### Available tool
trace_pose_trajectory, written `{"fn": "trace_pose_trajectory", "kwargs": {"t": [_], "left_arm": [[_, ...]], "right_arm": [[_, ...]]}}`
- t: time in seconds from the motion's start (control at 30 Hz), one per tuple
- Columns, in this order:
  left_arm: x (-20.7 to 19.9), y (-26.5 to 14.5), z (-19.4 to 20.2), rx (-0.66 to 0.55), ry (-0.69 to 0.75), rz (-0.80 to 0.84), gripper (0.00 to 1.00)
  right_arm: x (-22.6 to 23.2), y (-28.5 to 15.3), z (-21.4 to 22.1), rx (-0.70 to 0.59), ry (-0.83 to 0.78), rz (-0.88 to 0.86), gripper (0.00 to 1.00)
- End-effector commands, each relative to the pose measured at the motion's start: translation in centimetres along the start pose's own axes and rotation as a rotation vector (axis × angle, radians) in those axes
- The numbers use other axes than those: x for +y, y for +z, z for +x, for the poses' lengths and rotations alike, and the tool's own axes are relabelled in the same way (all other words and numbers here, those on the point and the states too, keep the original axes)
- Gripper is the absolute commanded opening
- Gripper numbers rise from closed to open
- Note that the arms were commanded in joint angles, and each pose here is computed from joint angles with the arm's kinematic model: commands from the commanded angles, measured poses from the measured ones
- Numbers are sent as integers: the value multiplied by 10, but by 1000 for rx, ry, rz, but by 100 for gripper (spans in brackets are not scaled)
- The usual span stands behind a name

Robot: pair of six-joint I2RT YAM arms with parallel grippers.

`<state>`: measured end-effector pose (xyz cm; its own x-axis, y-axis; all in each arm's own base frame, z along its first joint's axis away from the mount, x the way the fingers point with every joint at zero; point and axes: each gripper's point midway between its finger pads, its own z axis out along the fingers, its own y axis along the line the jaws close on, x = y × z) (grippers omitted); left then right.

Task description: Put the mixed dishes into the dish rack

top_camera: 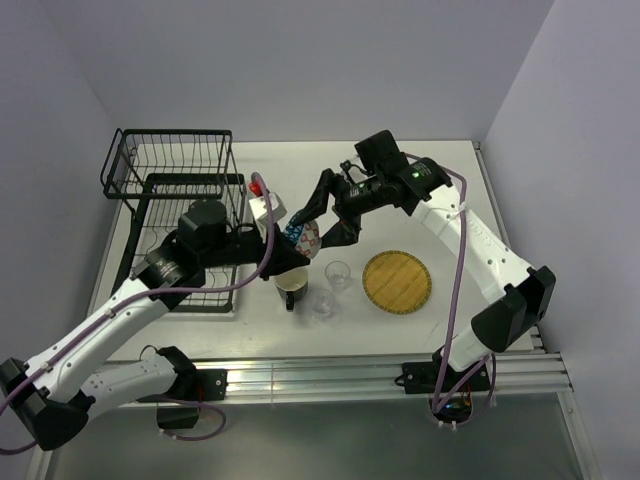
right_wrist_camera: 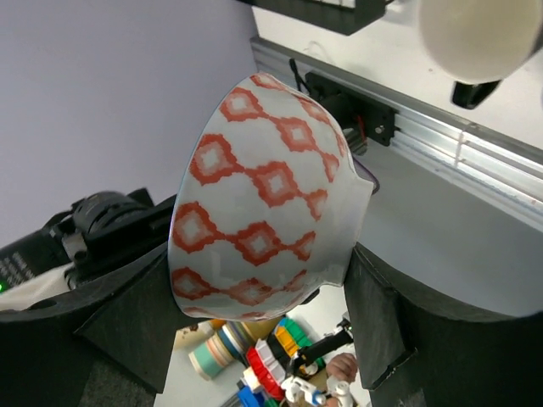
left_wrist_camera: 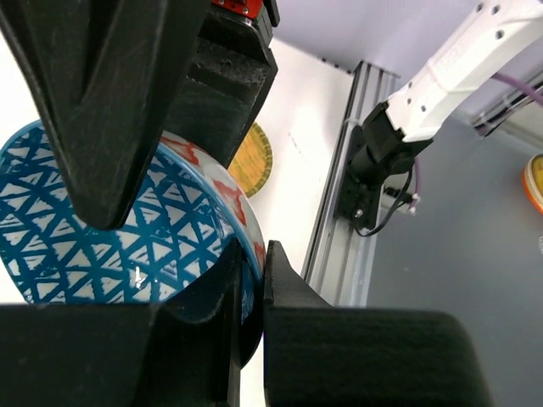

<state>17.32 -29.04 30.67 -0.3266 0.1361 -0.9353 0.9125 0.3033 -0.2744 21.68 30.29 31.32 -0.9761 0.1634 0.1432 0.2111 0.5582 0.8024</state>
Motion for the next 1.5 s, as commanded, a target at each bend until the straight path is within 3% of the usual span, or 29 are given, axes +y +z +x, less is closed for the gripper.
{"fn": "trace_pose_trajectory", "kwargs": {"t": [0.0, 0.27, 0.53, 0.77, 0.9, 1.03, 1.23, 1.47], "left_arm": [[31, -47, 7, -54, -231, -229, 0], [31, -92, 32, -99, -308, -310, 0], [18, -99, 41, -122, -334, -280, 0], [56, -115, 52, -97, -483, -541, 0], [73, -128, 51, -196, -579, -654, 0], [100, -137, 60, -336, -781, -753, 0], [127, -164, 33, -583, -838, -809, 0], [173, -209, 44, -685, -946, -863, 0]], "right_arm": [[26, -41, -17, -142, -178, -97, 59], [9, -47, -44, -209, -166, -64, 59], [2, -41, -51, -211, -175, -47, 59], [-8, -34, -50, -178, -172, -29, 59], [-15, -30, -44, -143, -175, -38, 58], [-21, -30, -41, -136, -183, -26, 58], [-31, -26, -35, -106, -182, -7, 57], [-33, -25, -28, -101, -199, 8, 57]]}}
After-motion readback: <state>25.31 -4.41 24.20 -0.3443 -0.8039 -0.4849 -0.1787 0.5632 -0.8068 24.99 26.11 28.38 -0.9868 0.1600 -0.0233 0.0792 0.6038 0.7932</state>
